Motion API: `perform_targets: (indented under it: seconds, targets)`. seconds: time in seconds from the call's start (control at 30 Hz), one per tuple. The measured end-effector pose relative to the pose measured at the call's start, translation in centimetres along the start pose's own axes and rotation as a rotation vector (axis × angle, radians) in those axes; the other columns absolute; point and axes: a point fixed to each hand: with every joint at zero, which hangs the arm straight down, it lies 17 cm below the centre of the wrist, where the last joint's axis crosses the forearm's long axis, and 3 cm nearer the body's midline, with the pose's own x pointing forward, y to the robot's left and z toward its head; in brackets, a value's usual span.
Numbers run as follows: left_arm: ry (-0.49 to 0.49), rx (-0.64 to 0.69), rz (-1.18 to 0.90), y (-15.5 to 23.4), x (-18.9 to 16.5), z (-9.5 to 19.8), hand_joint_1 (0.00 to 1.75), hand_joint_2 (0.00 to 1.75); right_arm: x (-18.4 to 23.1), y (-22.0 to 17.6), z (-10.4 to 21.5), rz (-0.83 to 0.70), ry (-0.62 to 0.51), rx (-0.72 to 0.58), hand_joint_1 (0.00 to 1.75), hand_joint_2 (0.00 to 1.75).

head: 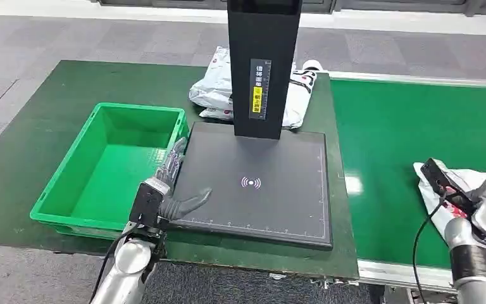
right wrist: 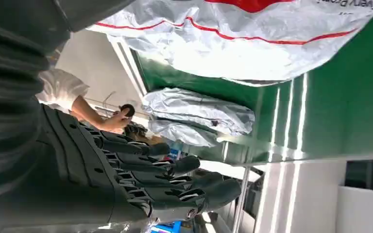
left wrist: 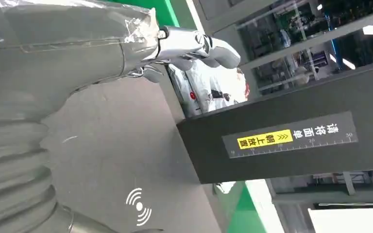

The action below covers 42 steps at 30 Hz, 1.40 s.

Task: Moved the parcel from conveyor to table for the left to box.

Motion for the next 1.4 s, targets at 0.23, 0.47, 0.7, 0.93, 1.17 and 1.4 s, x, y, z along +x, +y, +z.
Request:
perform_targets:
  seconds: [0.23,0.47,0.7,0.93,1.17,1.4]
  targets:
    - [0.006,-0.008,0.006,-0.2,-0.3,0.0,0.00,1.75,-1.0,5.9,0.4,0.062,-0.009,0.217,0.00,1.75]
    - [0.015,-0.020,0.009,-0.4,-0.7,-0.1,0.00,1.75,-4.0,10.9,1.8,0.106,0.020,0.355,0.00,1.75]
    - [0.019,-0.021,0.009,-0.5,-0.9,-0.2,0.00,1.75,-5.1,12.3,2.3,0.121,0.037,0.393,0.00,1.75]
    - [0.020,-0.022,0.009,-0.5,-0.9,-0.1,0.00,1.75,-5.3,12.8,2.5,0.126,0.041,0.405,0.00,1.75]
    - [0.021,-0.022,0.008,-0.5,-1.0,-0.1,0.00,1.75,-5.5,13.0,2.6,0.131,0.042,0.411,0.00,1.75]
    - [0.024,-0.038,0.016,-0.8,-1.0,-0.1,0.00,1.75,-5.9,14.1,3.2,0.138,0.047,0.457,0.00,1.75]
